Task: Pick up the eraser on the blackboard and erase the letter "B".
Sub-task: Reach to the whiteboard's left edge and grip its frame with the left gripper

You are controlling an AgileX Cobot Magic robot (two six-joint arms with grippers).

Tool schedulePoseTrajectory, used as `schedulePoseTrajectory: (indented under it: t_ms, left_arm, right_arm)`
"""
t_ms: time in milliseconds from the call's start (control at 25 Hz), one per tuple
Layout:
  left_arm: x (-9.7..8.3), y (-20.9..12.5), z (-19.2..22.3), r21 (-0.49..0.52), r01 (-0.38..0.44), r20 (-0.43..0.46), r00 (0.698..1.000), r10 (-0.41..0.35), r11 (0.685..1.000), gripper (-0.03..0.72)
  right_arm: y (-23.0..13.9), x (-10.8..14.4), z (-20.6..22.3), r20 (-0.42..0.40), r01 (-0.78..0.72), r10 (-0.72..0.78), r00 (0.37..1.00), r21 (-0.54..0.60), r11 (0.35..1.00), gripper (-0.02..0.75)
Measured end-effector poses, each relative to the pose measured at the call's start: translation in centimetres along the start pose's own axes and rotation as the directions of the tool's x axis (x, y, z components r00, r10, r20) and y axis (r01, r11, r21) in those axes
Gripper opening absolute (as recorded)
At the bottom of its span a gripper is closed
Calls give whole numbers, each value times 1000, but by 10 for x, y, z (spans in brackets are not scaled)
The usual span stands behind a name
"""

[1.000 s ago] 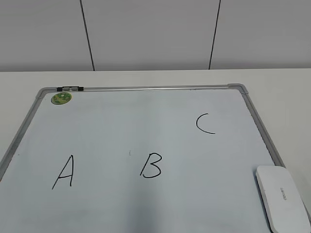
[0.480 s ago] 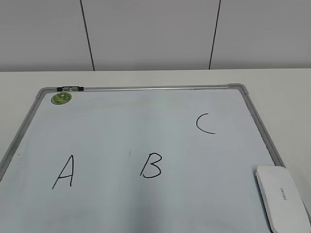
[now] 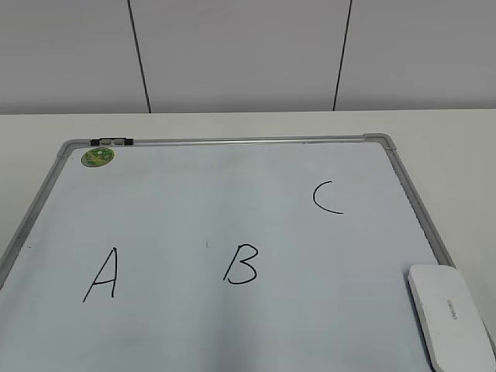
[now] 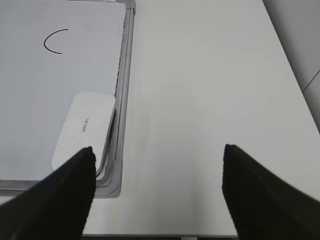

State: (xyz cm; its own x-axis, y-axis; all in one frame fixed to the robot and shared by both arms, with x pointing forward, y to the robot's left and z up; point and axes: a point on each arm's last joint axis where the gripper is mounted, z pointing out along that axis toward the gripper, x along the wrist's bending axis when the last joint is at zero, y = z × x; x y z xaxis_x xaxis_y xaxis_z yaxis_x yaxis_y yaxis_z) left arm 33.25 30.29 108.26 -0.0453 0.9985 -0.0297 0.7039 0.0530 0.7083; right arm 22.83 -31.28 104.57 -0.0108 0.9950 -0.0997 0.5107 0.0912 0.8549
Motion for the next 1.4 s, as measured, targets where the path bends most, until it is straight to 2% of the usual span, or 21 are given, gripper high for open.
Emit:
schedulePoseTrajectory:
  t_ms: [280,680,1200,1400]
  left_arm:
    - [-3,51,41,165,11,5,1000,-12,986,243]
    - [-8,110,119,344,26,9,999,-31,939,243]
    - [-9,132,214,525,15,4,1000,-20,851,244]
    - [-8,128,251,601,9,-1,1000,-11,800,244]
  right_arm:
    - [0,0,0,0,0,0,1000,0,1000,587]
    - [0,0,0,0,0,0,1000,0,1000,587]
    - [0,0,0,0,0,0,1000,0,1000,587]
    - [0,0,0,0,0,0,1000,0,1000,587]
